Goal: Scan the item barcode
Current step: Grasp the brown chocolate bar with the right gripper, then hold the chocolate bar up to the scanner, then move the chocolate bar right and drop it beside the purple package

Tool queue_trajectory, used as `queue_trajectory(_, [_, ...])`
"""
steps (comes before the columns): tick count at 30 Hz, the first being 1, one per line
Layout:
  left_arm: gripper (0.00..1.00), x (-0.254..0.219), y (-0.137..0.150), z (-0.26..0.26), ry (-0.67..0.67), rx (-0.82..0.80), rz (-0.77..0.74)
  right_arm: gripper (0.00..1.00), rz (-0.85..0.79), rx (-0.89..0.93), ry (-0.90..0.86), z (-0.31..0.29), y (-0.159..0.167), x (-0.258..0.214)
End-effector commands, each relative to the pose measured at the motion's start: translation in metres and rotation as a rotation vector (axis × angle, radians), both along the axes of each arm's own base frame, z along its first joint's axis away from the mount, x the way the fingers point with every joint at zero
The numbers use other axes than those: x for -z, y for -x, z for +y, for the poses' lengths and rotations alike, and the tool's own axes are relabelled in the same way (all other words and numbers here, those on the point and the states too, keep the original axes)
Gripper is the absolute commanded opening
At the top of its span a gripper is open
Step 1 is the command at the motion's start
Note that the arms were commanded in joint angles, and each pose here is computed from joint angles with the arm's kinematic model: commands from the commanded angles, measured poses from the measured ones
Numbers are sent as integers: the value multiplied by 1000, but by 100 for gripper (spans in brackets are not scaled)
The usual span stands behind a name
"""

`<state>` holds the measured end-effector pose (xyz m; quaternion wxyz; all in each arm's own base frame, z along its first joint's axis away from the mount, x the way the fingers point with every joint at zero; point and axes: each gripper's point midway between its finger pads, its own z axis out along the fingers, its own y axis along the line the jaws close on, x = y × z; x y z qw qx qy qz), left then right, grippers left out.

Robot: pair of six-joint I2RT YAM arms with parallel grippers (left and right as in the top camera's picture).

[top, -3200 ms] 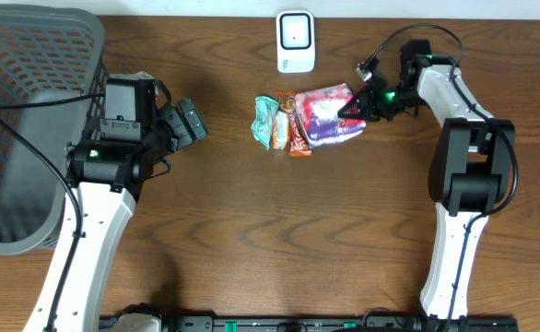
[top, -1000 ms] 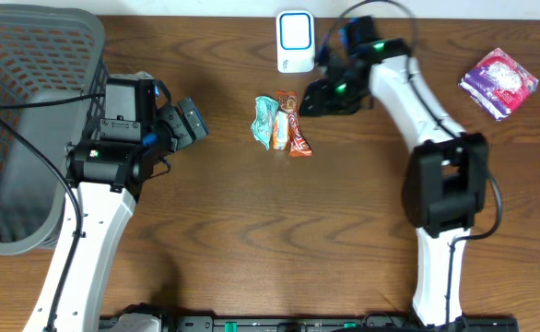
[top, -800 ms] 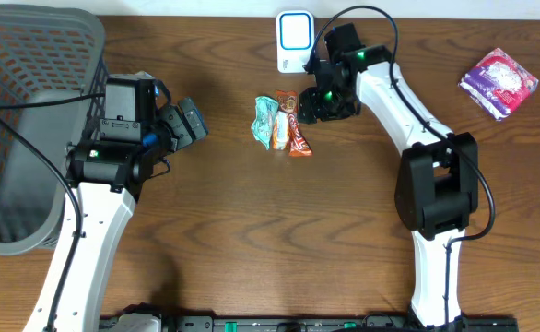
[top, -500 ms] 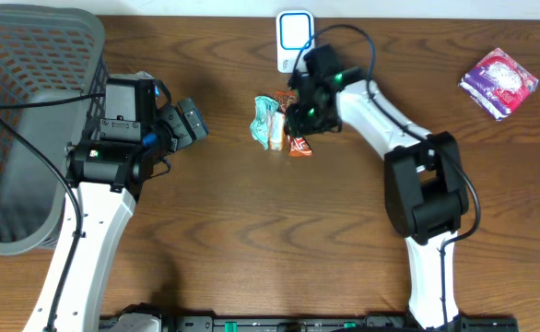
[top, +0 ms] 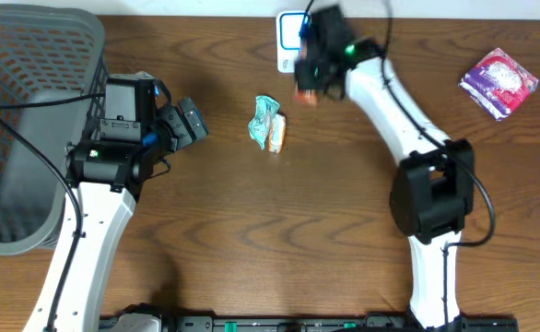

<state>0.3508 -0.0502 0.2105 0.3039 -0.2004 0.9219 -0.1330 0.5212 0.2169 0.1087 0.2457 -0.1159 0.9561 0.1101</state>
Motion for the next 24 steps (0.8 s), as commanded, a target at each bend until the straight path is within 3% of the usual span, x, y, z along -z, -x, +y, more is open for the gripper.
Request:
queue_trajectory(1, [98, -1, 1, 2, -7, 3, -3, 1, -273, 47, -69, -11, -46, -91])
queue_trajectory(5, [98, -1, 1, 2, -7, 3, -3, 1, -363, 33, -99, 0, -65, -93])
queue_trajectory(17, [98, -1, 1, 2, -7, 3, -3, 1, -336, 22, -48, 0, -84, -33])
queue_trajectory(24, [98, -1, 1, 2, -7, 3, -3, 1, -345, 297, 81, -117, -97, -59])
